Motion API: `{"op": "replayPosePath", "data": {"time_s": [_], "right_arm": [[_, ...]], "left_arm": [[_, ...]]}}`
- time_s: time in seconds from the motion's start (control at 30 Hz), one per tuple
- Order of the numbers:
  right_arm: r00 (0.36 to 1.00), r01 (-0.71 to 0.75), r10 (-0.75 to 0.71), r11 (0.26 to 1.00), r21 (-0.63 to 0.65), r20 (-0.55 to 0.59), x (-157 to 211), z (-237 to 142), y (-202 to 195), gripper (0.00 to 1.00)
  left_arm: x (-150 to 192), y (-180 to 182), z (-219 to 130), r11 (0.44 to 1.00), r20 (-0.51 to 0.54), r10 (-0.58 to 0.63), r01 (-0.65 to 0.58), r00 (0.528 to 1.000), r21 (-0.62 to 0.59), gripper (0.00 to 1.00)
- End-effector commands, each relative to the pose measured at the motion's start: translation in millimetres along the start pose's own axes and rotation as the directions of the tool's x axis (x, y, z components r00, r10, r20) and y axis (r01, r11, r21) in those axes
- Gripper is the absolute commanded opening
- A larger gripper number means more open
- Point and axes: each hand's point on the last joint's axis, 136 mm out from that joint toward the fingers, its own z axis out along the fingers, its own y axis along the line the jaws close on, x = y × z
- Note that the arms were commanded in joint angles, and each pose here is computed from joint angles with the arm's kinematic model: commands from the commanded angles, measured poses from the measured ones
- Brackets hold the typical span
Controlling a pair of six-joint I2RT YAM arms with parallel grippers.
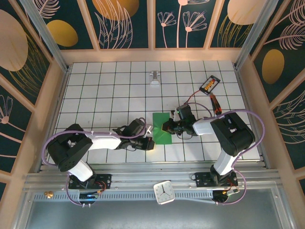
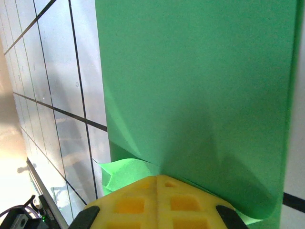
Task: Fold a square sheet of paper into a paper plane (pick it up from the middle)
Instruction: Fold the triangle a second time at the center of the table.
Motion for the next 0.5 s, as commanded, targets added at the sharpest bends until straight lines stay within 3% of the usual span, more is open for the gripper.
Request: {"op": "replayPosePath", "data": {"time_s": [0.0, 0.17, 0.47], "right_arm": [[0.998, -0.051, 0.056, 0.988, 0.145, -0.027, 14.7, 1.2, -43.9, 0.0], [0.998, -0.049, 0.054, 0.989, 0.14, -0.028, 15.0, 1.6, -42.7, 0.0], [0.998, -0.047, 0.052, 0.989, 0.138, -0.028, 14.2, 1.7, -42.0, 0.0]], "left_arm": [[-27.2, -35.3, -8.3, 0.993, 0.07, 0.004, -0.012, 0.998, 0.114, 0.0], [-52.7, -33.0, -5.0, 0.995, 0.136, -0.013, -0.001, 0.991, 0.102, 0.0], [-39.1, 1.0, 18.5, 0.999, 0.046, -0.032, 0.03, 0.998, 0.029, 0.0]]}}
